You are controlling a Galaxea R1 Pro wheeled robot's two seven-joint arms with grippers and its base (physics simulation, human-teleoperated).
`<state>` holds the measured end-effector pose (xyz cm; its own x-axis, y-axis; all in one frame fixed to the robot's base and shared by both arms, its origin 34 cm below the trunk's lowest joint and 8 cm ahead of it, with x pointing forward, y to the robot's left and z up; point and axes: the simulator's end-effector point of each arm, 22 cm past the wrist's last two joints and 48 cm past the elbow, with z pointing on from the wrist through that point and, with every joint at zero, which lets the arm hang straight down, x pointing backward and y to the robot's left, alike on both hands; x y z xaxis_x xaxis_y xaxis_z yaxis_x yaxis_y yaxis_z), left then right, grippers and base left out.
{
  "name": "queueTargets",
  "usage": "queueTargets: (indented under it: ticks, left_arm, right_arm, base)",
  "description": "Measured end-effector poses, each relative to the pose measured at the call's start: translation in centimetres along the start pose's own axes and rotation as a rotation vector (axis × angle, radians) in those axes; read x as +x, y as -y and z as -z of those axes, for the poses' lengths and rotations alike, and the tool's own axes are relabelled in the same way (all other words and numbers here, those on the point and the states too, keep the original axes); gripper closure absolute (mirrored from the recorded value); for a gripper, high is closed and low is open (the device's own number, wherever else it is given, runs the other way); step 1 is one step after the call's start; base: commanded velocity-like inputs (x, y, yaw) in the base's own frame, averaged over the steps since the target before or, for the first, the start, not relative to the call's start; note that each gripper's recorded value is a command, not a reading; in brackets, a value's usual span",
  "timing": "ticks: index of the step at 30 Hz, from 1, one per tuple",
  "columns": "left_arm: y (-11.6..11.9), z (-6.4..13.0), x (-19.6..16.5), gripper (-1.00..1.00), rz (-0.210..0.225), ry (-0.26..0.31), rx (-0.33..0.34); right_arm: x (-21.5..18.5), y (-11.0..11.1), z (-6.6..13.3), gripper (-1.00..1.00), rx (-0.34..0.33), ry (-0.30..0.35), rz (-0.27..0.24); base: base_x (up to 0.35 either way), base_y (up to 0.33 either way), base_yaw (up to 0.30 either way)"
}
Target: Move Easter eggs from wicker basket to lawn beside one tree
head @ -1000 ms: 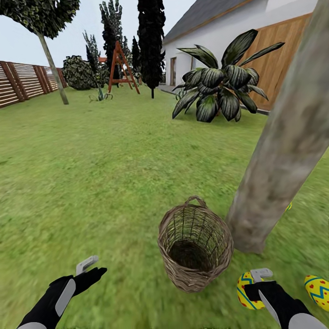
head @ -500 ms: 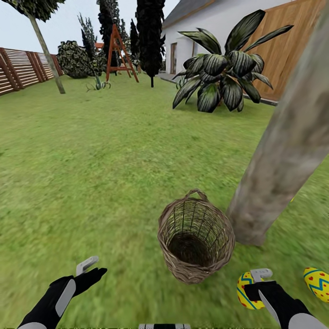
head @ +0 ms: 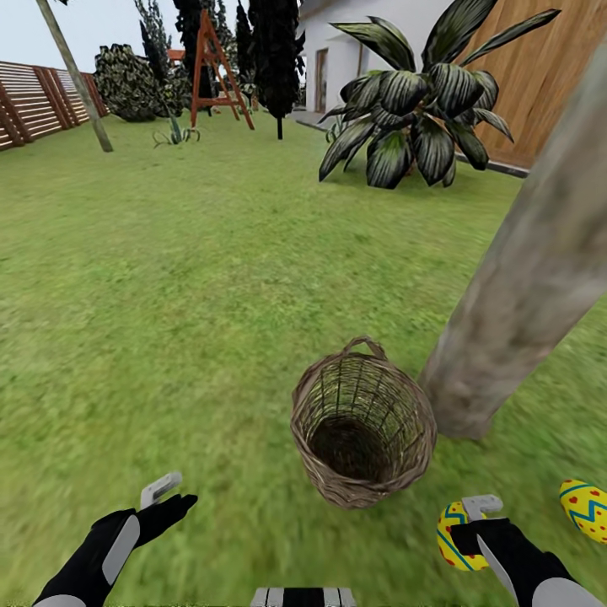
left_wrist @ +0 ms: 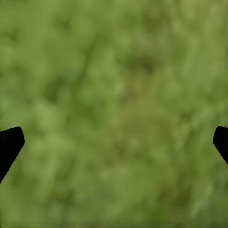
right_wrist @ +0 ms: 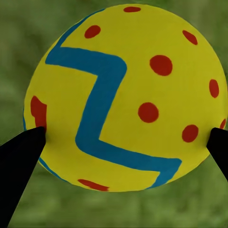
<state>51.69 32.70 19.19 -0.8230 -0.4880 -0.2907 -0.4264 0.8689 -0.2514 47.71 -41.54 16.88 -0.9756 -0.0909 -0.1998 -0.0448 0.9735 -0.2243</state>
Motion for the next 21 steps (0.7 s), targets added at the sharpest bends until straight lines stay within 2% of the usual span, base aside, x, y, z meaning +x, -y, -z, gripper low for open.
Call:
queueTargets:
  ticks: [21]
  left_arm:
    - [-2.1,-2.5,3.3,-1.00,0.007,-0.073,-0.040]
  right_arm:
    - [3.5,-0.9,-2.7,1.00,-0.007,-0.082,0.021]
  base:
    - [0.000,0.000,0.000]
